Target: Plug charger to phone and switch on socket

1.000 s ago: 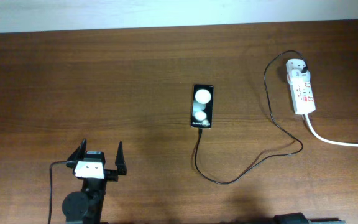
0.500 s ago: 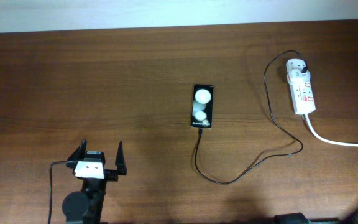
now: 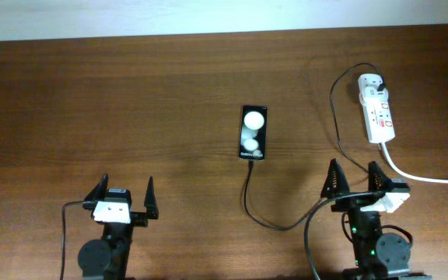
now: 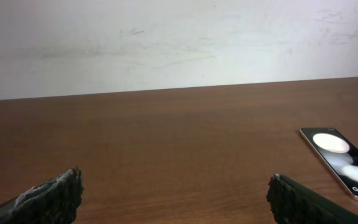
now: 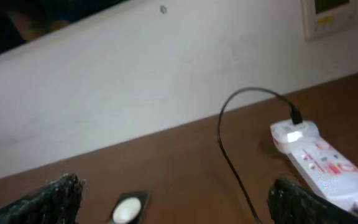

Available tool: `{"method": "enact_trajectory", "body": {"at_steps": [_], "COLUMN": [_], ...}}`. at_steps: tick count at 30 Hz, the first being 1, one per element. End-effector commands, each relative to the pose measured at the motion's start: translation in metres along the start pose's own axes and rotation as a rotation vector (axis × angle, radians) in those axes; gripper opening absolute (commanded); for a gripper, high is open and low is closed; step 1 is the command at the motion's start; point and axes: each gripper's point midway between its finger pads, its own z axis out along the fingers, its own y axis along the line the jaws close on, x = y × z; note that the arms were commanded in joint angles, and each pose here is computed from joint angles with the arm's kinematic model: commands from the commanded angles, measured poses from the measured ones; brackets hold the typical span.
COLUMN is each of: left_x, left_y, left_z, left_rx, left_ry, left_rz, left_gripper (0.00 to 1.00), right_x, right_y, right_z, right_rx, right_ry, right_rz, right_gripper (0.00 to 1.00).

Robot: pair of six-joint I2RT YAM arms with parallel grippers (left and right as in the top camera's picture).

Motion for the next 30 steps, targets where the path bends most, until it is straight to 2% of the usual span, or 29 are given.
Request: {"method": "enact_trajectory", "body": {"at_steps": [1,4,21,23,25,30], "left_x": [0.002,0.002,0.002,0.002,0.002,0.002], "left_y": [0.000,0.000,0.000,0.000,0.000,0.000], "left_z": [0.000,0.000,0.000,0.000,0.000,0.000], "left_rx": [-0.005,-0.005,-0.005,-0.005,-0.005,-0.005], "left_ry": [0.001,0.001,0.001,0.001,0.001,0.001], "left_rz": [0.013,0.013,0.012,0.012,0.012,0.012], "left_gripper": [0.99,0.99,0.99,0.99,0.99,0.99], "right_x": [0.020,0.036,0.034,0.032,0.027,0.024], "right_y": [-0.010,-0.015,-0.017,-0.024,-0.037,-0.046], "right_z": [0.000,-0.001,-0.001,-0.001,-0.002,-0.003], "right_rx": [0.032,0.054,0.063,0.065,0.104,0.143], "right_ry": [0.052,0.118,0.110,0.117,0.113,0.106], "right_rz": [0.000,-0.004,-0.014,-0.229,-0.357,-0.364], "right_gripper": [0.99,0.99,0.99,0.99,0.99,0.99]}}
